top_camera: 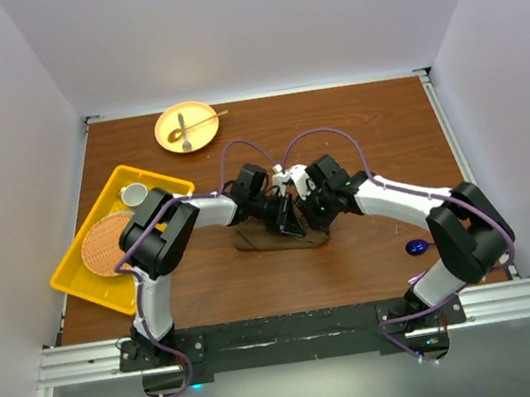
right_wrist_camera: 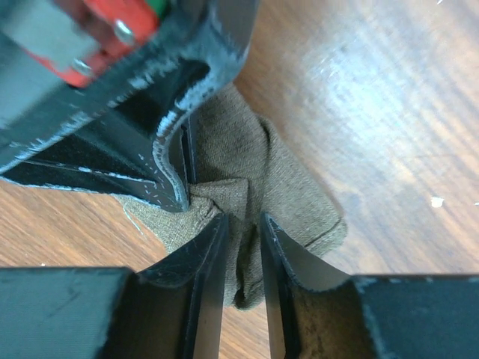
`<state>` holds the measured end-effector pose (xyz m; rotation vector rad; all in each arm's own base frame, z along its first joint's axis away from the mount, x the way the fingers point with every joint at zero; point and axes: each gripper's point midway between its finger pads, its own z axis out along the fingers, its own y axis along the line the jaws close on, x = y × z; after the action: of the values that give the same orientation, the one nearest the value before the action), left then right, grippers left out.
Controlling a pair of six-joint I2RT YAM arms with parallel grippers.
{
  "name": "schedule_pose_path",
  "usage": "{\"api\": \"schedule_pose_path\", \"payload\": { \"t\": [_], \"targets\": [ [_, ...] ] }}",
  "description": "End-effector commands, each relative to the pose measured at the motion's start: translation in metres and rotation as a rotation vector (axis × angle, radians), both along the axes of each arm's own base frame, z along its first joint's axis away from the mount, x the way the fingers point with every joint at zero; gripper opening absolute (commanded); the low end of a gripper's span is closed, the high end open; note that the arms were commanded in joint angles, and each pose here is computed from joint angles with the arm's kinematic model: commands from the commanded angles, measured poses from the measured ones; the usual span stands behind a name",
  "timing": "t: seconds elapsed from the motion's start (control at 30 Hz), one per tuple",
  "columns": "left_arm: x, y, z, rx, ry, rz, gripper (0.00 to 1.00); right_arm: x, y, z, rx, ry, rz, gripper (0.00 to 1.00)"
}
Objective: Fold the napkin into a case and place the utensils inside
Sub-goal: Stuff the top corner of the smaller-rectangle-folded napkin into the folded napkin.
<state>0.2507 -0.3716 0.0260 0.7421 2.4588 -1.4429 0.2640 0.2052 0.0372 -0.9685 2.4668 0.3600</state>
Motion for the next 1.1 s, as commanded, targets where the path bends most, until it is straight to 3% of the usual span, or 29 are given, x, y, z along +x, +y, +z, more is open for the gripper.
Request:
{"api": "schedule_pose_path", "payload": {
  "t": [0.0,0.47,0.83,1.07],
  "targets": [
    [0.007,0.010,-0.027,0.068,0.002,0.046,0.00,0.029,0.013,0.048,0.077,-0.181,-0.002,0.31],
    [0.062,0.021,-0.022,0.063,-0.029,0.146,0.00,0.070,-0.004,0.044,0.088,-0.172,0.038,0.30],
    [0.055,0.025,-0.017,0.027,-0.016,0.117,0.00,0.089,0.016,0.045,0.144,-0.181,0.071,0.28],
    [0.051,0.023,-0.014,-0.004,0.000,0.111,0.00,0.089,0.017,0.028,0.100,-0.193,0.124,0.23]
  ]
}}
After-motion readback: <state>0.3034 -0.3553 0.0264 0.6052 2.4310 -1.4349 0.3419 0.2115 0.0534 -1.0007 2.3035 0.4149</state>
